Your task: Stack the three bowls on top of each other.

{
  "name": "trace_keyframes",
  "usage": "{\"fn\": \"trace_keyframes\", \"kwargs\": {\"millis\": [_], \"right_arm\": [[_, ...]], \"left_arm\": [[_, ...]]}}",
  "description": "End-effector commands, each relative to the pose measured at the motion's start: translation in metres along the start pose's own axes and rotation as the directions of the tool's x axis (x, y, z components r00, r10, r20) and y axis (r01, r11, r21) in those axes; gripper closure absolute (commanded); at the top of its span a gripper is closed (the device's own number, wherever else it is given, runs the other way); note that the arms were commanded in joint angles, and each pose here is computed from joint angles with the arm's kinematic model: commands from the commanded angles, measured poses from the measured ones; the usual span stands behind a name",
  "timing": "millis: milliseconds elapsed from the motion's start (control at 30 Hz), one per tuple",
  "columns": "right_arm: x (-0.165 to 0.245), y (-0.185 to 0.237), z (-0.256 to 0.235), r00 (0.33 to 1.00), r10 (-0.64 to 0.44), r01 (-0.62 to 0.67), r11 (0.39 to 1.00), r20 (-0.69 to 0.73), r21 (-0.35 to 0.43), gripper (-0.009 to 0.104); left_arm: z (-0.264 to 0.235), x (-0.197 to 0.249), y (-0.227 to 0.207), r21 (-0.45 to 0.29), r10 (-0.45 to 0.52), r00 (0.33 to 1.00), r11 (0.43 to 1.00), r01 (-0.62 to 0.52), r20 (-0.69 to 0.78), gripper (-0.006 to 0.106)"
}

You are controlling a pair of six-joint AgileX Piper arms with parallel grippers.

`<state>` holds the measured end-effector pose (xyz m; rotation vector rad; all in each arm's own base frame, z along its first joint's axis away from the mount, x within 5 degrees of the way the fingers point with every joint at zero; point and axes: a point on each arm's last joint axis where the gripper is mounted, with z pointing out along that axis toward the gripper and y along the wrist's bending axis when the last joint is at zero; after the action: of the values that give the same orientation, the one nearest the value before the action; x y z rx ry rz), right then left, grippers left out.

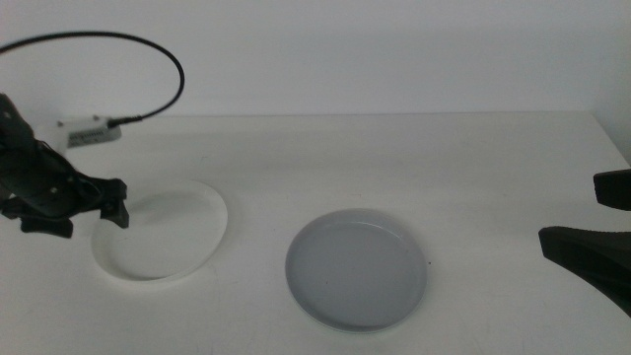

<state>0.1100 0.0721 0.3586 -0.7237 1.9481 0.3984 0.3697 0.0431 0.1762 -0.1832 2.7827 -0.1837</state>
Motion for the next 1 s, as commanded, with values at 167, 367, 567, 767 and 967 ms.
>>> {"fn": "trace_keyframes", "kwargs": {"millis": [167,367,567,767,967], "right_arm": [[-0.012,-0.002,-0.005,0.996,-0.011,0.008,1.000,0.089,0.028,0.036],[-0.012,-0.002,-0.005,0.996,-0.011,0.008,1.000,0.089,0.028,0.036],[-0.012,-0.002,-0.005,0.996,-0.011,0.008,1.000,0.089,0.028,0.036],[-0.012,-0.002,-0.005,0.996,-0.011,0.008,1.000,0.089,0.028,0.036],[-0.012,-0.002,-0.005,0.996,-0.011,0.008,1.000,0.089,0.028,0.036]], "left_arm": [[0.010,-0.015,0.000,-0.002,0.005,0.999,1.000,-0.005,0.049,0.008],[0.017,-0.014,0.000,0.013,-0.020,0.999,1.000,0.020,0.038,0.065],[0.004,-0.015,-0.003,0.018,-0.017,0.999,1.000,0.017,0.047,0.100],[-0.052,-0.014,-0.022,0.079,-0.013,0.994,0.997,0.004,0.109,0.100],[-0.105,0.001,-0.089,0.148,0.148,0.968,0.972,-0.180,0.203,0.100]]}}
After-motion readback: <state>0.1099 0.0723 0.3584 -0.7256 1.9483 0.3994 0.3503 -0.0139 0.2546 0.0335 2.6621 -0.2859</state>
